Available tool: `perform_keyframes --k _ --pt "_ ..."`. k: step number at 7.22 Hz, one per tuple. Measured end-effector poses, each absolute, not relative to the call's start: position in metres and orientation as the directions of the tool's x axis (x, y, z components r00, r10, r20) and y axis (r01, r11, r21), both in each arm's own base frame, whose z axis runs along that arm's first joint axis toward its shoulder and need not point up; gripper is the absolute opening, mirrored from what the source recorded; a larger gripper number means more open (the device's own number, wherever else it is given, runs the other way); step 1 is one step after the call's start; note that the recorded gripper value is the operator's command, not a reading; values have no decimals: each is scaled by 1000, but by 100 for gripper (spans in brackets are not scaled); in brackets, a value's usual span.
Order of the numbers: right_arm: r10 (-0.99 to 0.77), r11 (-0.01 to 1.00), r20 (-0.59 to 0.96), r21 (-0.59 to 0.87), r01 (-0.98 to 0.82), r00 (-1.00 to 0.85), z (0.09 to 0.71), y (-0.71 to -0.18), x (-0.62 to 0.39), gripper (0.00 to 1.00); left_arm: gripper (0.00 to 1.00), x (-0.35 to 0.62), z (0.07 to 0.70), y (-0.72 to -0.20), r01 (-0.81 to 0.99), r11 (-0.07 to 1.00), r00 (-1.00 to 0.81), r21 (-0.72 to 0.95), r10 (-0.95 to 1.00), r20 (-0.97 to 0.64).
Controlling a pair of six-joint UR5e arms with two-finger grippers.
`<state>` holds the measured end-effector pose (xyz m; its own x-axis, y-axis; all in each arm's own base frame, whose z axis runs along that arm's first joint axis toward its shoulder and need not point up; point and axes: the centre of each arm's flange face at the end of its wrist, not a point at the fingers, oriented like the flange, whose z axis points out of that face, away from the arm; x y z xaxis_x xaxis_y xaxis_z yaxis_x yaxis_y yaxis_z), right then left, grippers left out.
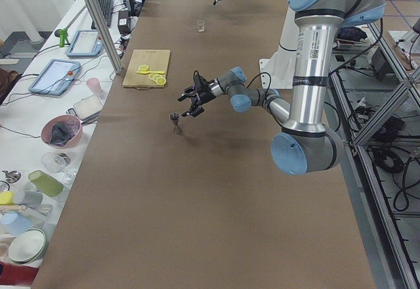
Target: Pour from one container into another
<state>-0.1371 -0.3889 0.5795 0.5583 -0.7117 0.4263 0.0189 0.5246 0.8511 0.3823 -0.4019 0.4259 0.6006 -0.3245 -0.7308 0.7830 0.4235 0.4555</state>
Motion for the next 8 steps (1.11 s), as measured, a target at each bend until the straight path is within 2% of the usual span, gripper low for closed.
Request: perform_keyframes --k 4,7,8 --pt "-657 601 556 794 -92 509 595 -403 -159 100 96 413 456 -383 776 412 620 478 -355 -700" --pt "-757 536 521 840 -79 394 615 -389 -183 100 96 439 476 -394 787 364 613 498 -378 -693" --pt "-802 487 471 872 -52 368 616 -385 -184 100 96 442 477 -398 787 336 615 517 -376 -693"
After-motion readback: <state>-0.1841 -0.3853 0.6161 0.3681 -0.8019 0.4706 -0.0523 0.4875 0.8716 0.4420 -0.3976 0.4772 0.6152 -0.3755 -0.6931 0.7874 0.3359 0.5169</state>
